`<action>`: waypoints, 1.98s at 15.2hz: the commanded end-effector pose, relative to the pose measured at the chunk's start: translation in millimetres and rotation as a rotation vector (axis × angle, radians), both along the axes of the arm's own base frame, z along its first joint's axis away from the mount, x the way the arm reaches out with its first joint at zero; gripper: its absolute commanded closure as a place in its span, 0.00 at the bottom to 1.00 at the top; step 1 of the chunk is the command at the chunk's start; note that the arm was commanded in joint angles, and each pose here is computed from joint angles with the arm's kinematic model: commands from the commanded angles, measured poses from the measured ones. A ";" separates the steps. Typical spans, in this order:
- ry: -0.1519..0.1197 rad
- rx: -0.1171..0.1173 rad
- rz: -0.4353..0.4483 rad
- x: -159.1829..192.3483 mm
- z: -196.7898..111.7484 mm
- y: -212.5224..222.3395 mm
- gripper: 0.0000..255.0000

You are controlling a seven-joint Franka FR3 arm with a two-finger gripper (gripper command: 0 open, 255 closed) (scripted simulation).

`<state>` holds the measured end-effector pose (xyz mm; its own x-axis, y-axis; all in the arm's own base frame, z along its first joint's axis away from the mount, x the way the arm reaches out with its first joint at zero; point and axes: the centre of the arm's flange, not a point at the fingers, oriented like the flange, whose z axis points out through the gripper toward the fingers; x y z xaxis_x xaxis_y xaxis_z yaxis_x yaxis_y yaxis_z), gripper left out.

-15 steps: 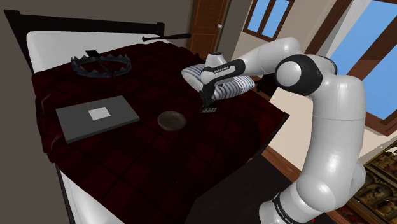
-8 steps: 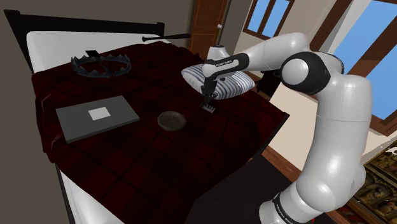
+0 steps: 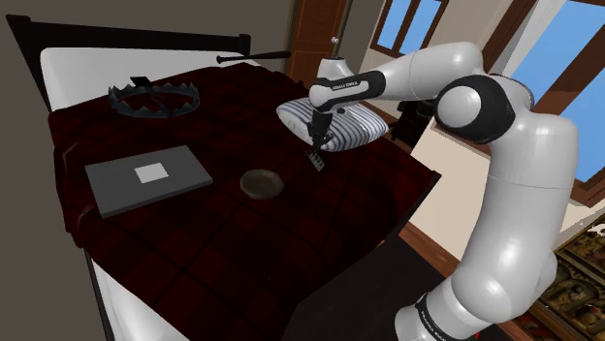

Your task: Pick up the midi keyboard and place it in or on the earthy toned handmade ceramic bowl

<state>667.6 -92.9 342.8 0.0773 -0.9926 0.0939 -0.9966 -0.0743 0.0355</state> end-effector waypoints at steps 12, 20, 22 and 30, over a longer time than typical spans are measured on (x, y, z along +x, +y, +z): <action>0.000 0.000 0.000 8.3 21.6 164.1 1.00; 0.000 0.000 0.000 13.2 34.1 268.9 1.00; 0.000 0.000 0.000 14.0 30.8 285.9 1.00; 0.000 0.000 0.000 14.0 -11.4 285.9 1.00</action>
